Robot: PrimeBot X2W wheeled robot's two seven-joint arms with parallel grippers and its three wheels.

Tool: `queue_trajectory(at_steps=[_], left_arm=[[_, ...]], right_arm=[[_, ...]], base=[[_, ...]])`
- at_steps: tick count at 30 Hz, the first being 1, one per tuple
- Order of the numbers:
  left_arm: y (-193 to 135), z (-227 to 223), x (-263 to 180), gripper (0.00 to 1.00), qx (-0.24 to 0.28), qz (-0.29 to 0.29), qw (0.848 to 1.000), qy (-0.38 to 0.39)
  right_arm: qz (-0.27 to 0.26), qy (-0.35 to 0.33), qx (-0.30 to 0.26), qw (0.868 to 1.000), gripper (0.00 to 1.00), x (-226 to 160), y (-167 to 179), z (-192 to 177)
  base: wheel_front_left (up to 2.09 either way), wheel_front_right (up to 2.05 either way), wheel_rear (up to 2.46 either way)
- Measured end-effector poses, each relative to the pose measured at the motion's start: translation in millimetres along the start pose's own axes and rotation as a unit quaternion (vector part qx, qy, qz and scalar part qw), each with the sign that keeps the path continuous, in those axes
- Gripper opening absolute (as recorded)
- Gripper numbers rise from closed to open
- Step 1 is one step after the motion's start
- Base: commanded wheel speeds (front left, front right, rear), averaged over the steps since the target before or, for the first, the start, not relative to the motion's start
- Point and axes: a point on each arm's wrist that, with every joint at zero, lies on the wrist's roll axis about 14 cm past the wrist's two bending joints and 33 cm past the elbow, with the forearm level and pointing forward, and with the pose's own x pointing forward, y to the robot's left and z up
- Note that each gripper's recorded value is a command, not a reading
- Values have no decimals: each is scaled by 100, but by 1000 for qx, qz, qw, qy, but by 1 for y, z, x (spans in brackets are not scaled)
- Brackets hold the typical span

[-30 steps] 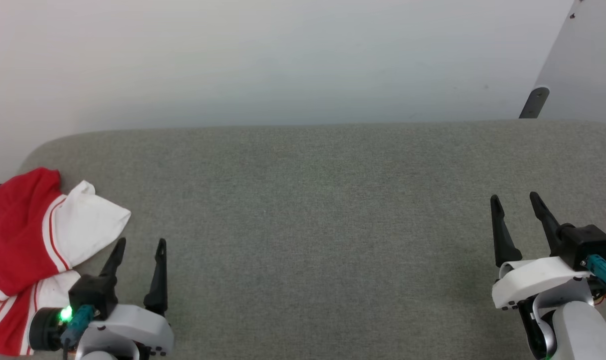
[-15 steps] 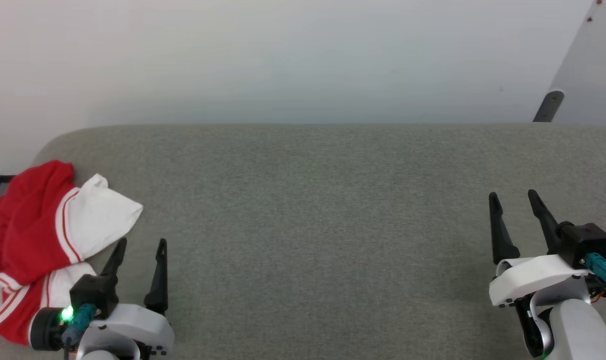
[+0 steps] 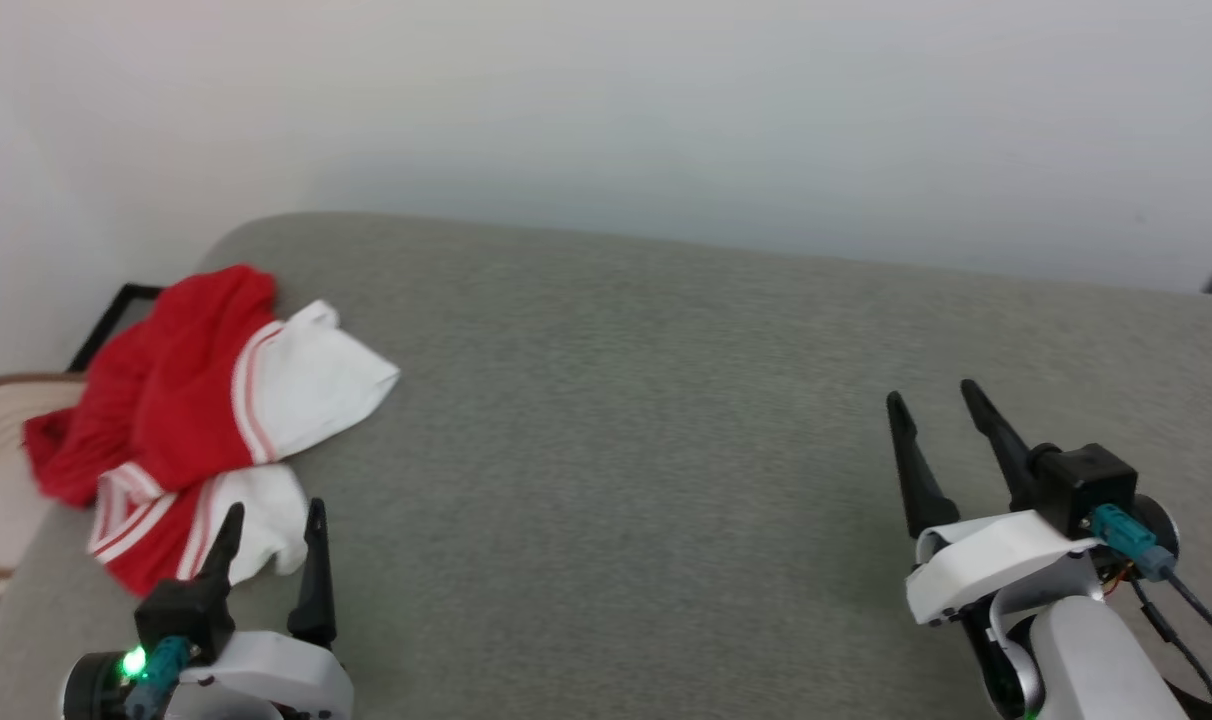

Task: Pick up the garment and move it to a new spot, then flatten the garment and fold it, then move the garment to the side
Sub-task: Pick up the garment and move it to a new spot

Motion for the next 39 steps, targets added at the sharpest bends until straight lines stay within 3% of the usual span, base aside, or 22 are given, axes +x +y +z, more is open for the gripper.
queue_trajectory(at_steps=[12,18,24,30,35,39], left_arm=[[76,2,-59,100,11,119,993,0],[122,8,-107,100,18,213,977,-8],[144,10,-141,100,14,279,960,-10],[143,11,-151,100,14,294,956,-8],[138,11,-148,100,10,287,958,-9],[124,6,-130,100,8,244,970,-2]], right_arm=[[133,16,37,990,100,29,103,-15],[243,13,49,969,100,37,185,-9],[313,23,60,948,100,40,234,-12],[334,34,72,939,100,41,247,-19],[327,33,74,942,100,44,241,-18],[305,29,71,949,100,48,224,-18]], base=[[0,0,0],[0,0,0],[-1,-1,-1],[-15,-15,-15],[-1,-1,-1],[0,0,0]])
